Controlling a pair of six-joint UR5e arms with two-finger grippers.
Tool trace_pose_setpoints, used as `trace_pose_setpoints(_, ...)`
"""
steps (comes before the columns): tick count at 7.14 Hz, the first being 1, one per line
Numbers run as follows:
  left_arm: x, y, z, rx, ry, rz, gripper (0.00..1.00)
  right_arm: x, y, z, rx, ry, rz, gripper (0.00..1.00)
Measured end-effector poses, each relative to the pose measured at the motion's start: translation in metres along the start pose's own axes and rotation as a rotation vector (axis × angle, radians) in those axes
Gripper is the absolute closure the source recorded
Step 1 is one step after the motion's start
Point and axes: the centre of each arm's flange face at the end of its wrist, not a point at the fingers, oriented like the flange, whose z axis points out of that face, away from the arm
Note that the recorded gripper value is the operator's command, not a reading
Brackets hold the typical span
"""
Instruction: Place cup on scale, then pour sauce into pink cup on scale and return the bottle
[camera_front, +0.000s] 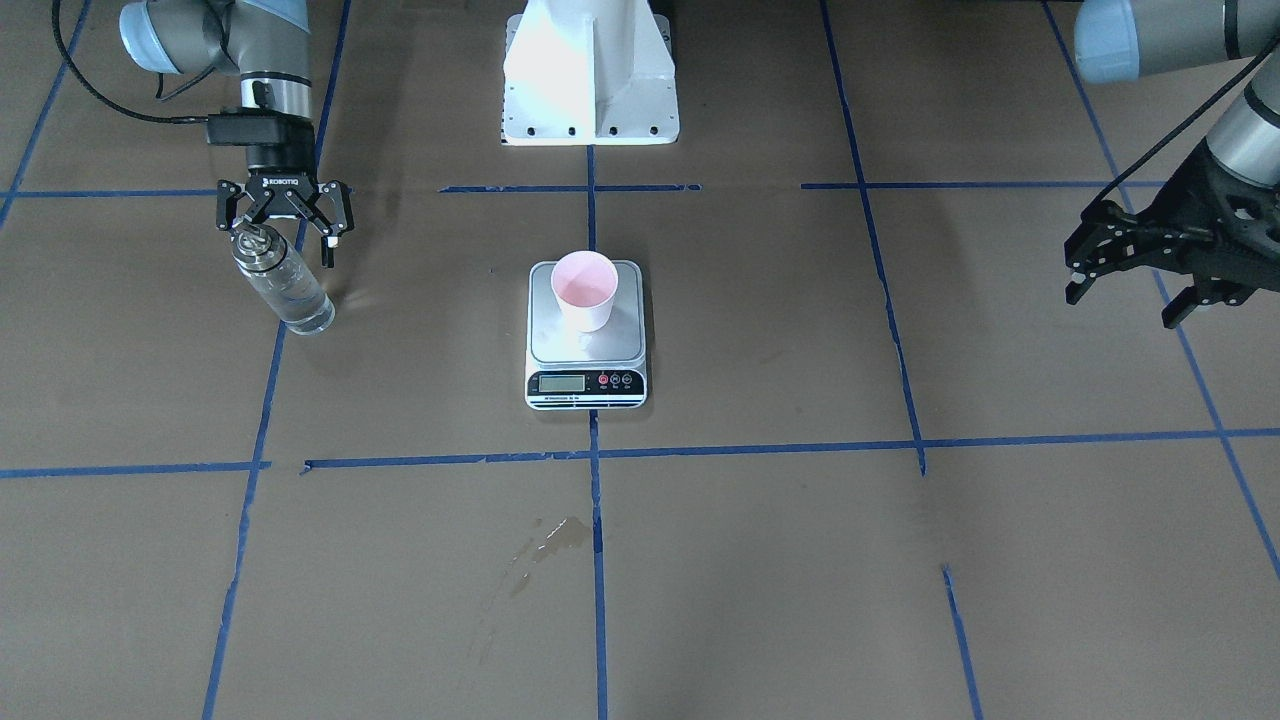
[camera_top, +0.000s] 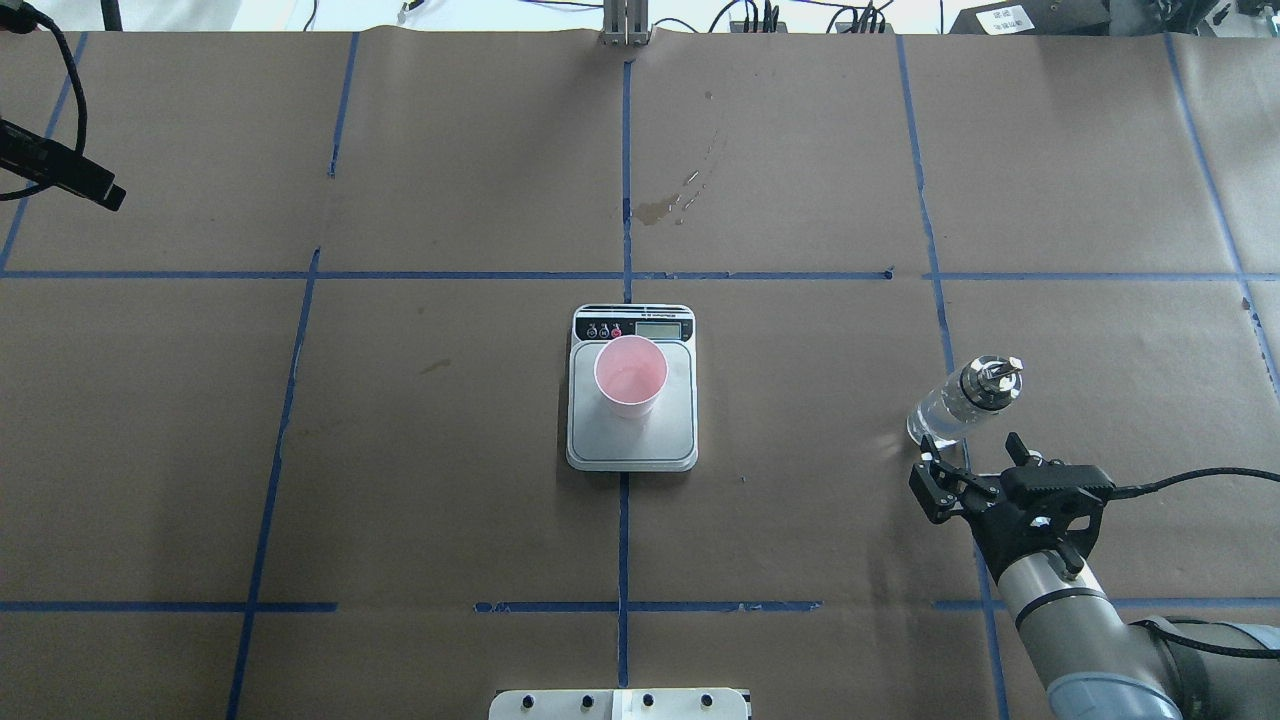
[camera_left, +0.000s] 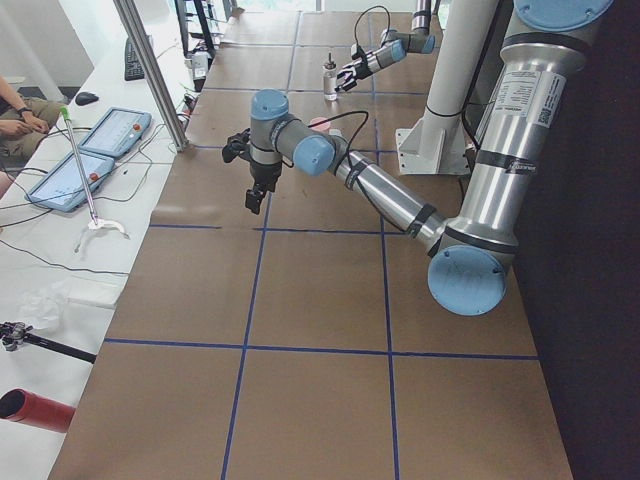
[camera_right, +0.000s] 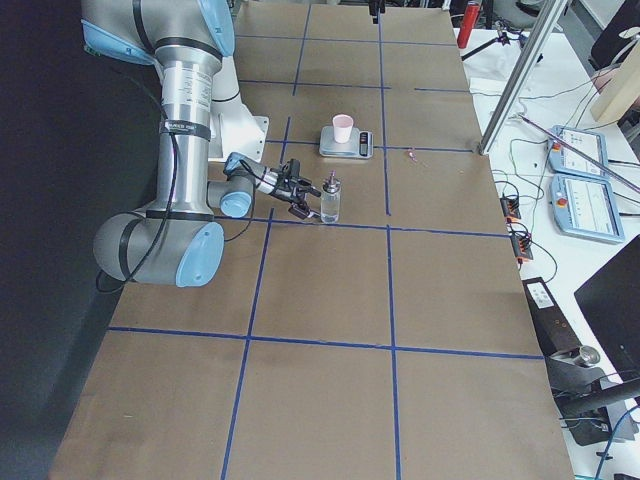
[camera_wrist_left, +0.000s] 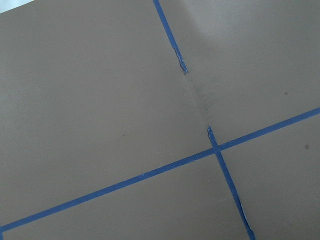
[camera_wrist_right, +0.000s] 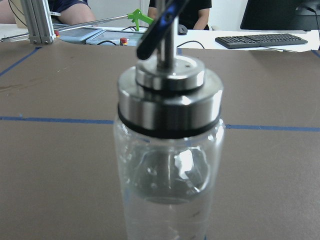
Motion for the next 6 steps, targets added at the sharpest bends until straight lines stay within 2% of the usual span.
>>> trace_pose_setpoints(3, -0.004, 0.003, -0.001, 0.0, -0.004, -0.007, 0.06, 0.034, 0.001, -0.025, -0.069, -0.024, -0.027, 0.0)
trace_pose_setpoints(6, -0.006, 0.003, 0.0, -0.003, -0.005, -0.01, 0.06, 0.117, -0.005, -0.037, -0.188, -0.039, -0.021, 0.0)
